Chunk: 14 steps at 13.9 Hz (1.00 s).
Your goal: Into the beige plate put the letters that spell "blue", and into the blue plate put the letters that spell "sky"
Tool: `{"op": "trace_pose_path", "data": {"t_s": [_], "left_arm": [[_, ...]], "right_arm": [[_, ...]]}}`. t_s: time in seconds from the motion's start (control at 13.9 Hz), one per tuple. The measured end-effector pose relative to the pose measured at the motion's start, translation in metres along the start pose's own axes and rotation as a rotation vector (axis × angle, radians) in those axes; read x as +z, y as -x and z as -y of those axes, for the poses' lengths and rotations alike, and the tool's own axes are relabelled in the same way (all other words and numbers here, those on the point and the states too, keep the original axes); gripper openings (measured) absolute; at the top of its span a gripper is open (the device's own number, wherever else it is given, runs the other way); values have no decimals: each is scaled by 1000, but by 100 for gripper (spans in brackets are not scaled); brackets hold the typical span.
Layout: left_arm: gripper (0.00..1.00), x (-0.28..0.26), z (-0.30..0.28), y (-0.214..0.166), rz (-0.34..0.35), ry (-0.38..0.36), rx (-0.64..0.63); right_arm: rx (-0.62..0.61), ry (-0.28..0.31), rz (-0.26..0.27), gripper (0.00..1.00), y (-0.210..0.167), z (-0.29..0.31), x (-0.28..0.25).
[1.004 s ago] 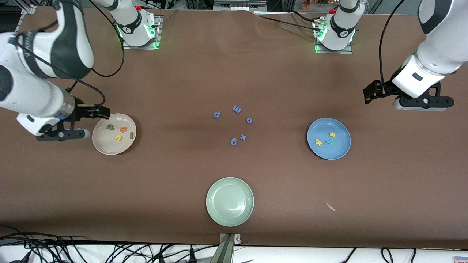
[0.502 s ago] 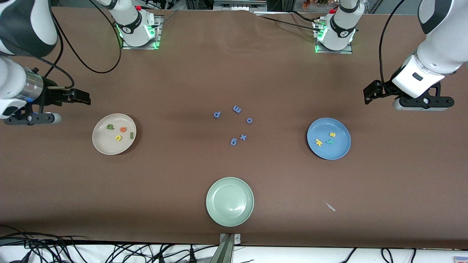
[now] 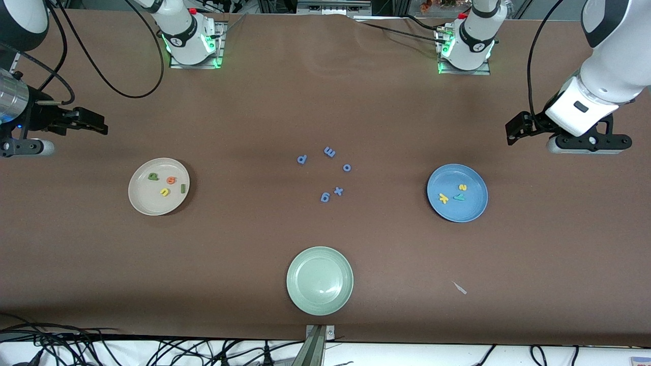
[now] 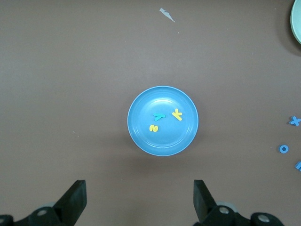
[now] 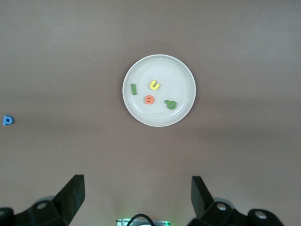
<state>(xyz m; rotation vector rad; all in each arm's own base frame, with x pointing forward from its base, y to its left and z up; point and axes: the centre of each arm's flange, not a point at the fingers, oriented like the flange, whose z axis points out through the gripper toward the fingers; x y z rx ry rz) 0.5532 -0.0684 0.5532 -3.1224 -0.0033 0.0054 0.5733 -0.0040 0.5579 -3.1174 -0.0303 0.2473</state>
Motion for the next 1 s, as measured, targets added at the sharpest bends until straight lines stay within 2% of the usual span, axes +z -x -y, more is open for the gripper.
{"op": "trace_pose_path", "data": {"t_s": [1.0], "left_arm": [[100, 0, 0, 0, 0, 0, 0]], "right_arm": [[-11, 0, 7, 100, -5, 7, 7]]}}
